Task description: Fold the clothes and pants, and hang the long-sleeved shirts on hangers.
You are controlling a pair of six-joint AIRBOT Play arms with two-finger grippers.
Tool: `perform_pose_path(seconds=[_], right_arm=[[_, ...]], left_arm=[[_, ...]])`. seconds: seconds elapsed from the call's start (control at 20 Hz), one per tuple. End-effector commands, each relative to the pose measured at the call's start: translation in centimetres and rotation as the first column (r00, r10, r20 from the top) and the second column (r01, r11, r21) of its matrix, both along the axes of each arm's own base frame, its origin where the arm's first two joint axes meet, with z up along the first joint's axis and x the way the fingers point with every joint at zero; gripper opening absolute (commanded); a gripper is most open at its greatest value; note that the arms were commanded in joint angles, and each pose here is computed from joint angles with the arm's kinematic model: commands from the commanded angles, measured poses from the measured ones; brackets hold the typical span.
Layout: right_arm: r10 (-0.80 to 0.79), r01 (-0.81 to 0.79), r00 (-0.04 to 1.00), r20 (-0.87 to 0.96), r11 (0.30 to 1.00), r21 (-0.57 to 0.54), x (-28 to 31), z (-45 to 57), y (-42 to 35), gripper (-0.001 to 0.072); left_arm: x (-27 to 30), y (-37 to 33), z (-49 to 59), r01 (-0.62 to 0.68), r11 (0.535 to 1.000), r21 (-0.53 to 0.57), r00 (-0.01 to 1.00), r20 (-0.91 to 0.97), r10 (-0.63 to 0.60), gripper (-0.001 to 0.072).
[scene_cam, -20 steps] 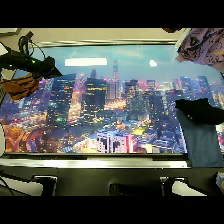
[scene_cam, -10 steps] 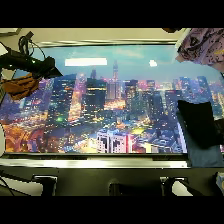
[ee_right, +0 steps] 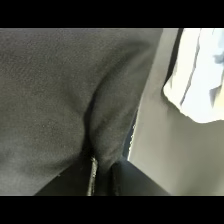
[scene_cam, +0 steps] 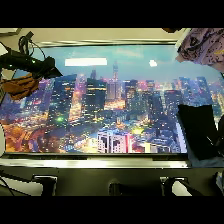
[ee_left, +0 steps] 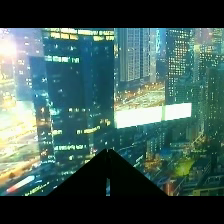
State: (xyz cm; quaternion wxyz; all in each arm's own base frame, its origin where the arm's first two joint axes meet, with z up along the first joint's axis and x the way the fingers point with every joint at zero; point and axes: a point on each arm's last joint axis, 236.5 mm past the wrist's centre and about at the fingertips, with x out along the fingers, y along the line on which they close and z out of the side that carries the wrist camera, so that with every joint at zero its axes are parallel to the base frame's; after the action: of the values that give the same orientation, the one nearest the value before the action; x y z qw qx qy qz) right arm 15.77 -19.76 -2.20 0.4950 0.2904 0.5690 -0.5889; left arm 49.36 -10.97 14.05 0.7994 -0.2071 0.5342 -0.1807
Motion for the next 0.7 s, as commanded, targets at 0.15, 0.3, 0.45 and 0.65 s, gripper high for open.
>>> perform_pose_path(seconds=[0.15, 0.3, 0.45, 0.65], right_arm=[[0.011, -0.012, 0.999, -0.033, 1.0, -0.022, -0.8, -0.1, -0.5, 0.003], [0.005, -0.006, 0.997, -0.072, 1.0, -0.017, -1.7, -0.1, -0.3, 0.0031], [0.0, -0.006, 0.992, -0.124, 0.999, -0.044, -2.8, 0.6, -0.8, 0.0034], [-0.002, -0.005, 0.99, -0.138, 0.999, -0.049, -3.1, 0.8, -0.9, 0.0208]], left_arm=[[0.0, 0.0, -0.1, -0.001, 1.0, 0.0, 1.0, -0.001, 0.001, 0.0023], [0.0, 0.1, -0.1, 0.006, 1.0, 0.004, 1.0, 0.004, -0.006, 0.0023], [0.0, 0.1, -0.1, 0.011, 1.0, 0.006, 1.0, 0.007, -0.011, 0.0023], [0.0, 0.1, -0.1, 0.011, 1.0, 0.006, 1.0, 0.007, -0.011, 0.0022]])
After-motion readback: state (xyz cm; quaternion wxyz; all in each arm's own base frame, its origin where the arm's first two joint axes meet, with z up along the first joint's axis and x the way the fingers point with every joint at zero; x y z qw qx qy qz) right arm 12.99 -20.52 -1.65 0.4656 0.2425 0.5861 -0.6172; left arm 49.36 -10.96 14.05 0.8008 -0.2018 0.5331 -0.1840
